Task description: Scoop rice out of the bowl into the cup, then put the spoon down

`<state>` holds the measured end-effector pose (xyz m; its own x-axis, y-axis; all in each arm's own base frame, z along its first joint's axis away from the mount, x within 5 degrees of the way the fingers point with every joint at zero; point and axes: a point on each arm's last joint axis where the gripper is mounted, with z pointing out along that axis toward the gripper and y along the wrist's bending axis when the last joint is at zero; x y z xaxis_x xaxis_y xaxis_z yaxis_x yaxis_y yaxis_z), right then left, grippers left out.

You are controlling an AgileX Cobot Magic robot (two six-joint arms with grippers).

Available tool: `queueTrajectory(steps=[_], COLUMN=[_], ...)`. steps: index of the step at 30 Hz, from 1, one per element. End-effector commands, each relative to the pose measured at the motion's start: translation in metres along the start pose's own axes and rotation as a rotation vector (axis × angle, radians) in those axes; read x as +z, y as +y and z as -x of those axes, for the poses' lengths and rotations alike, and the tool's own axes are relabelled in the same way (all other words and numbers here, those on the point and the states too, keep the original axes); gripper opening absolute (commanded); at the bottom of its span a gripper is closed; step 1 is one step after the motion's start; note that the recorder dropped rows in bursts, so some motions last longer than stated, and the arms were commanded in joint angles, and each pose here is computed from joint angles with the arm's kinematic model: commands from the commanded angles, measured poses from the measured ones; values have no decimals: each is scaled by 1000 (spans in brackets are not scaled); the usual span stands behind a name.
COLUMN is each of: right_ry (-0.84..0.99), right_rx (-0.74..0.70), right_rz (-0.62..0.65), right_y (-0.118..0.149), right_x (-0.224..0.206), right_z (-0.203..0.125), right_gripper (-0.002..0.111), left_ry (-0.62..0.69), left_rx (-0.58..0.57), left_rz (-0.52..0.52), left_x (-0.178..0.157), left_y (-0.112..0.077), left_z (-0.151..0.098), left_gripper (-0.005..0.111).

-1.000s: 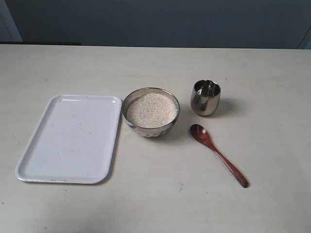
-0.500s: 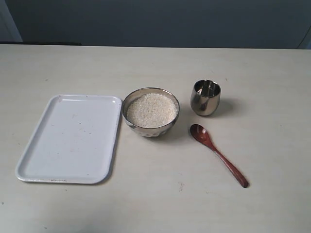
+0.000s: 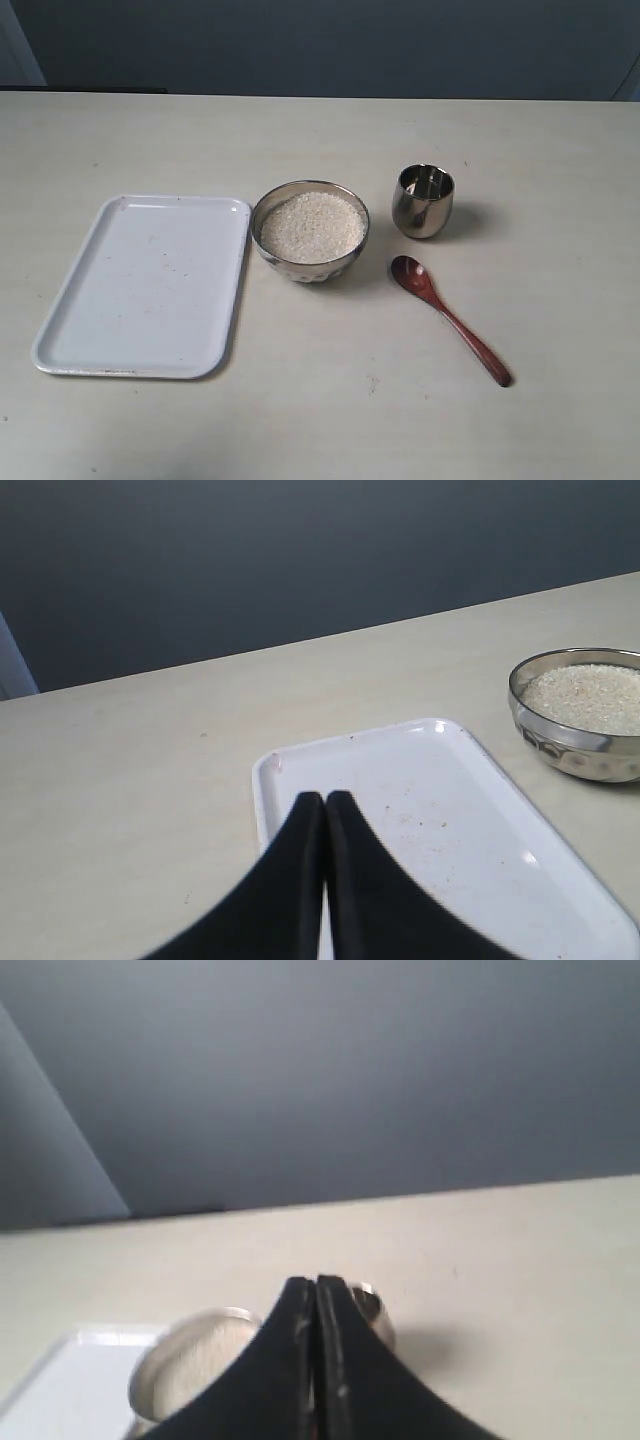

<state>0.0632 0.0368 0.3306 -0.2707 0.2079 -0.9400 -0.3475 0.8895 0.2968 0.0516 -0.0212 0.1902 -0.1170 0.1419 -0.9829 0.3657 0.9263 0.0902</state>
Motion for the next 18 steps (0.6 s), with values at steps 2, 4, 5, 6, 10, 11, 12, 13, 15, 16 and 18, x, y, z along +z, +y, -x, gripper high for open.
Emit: queueTrajectory(steps=[2, 4, 5, 6, 10, 11, 12, 13, 15, 16, 18], right_ry=[404, 507, 571, 632, 863, 930, 999, 1050, 1162, 1194, 1244], right_rx=[-153, -182, -194, -207, -251, -277, -300, -326, -387, -417, -502], right_rz=[18, 25, 28, 34, 74, 90, 112, 137, 169, 182, 211], right_y=[-10, -15, -18, -21, -29, -29, -27, -22, -12, -8, 1], right_x=[46, 65, 76, 88, 140, 152, 163, 171, 187, 193, 204], right_z=[23, 29, 30, 30, 8, -4, -16, -27, -52, -61, -81], right_gripper=[-1, -1, -1, -1, -1, -1, -1, -1, -1, -1, -1], left_ry=[-18, -18, -18, -18, -18, -18, -18, -18, -18, -18, -18], left_rx=[-7, -7, -7, -7, -7, -7, -7, -7, -7, -7, -7], left_rz=[-1, -1, -1, -1, -1, -1, -1, -1, -1, -1, -1], left_x=[-1, -1, -1, -1, -1, -1, -1, -1, -1, -1, -1], left_y=[0, 0, 0, 0, 0, 0, 0, 0, 0, 0, 0], left_z=[2, 2, 2, 2, 2, 2, 2, 2, 2, 2, 2], left_gripper=[1, 1, 1, 1, 1, 1, 1, 1, 1, 1, 1])
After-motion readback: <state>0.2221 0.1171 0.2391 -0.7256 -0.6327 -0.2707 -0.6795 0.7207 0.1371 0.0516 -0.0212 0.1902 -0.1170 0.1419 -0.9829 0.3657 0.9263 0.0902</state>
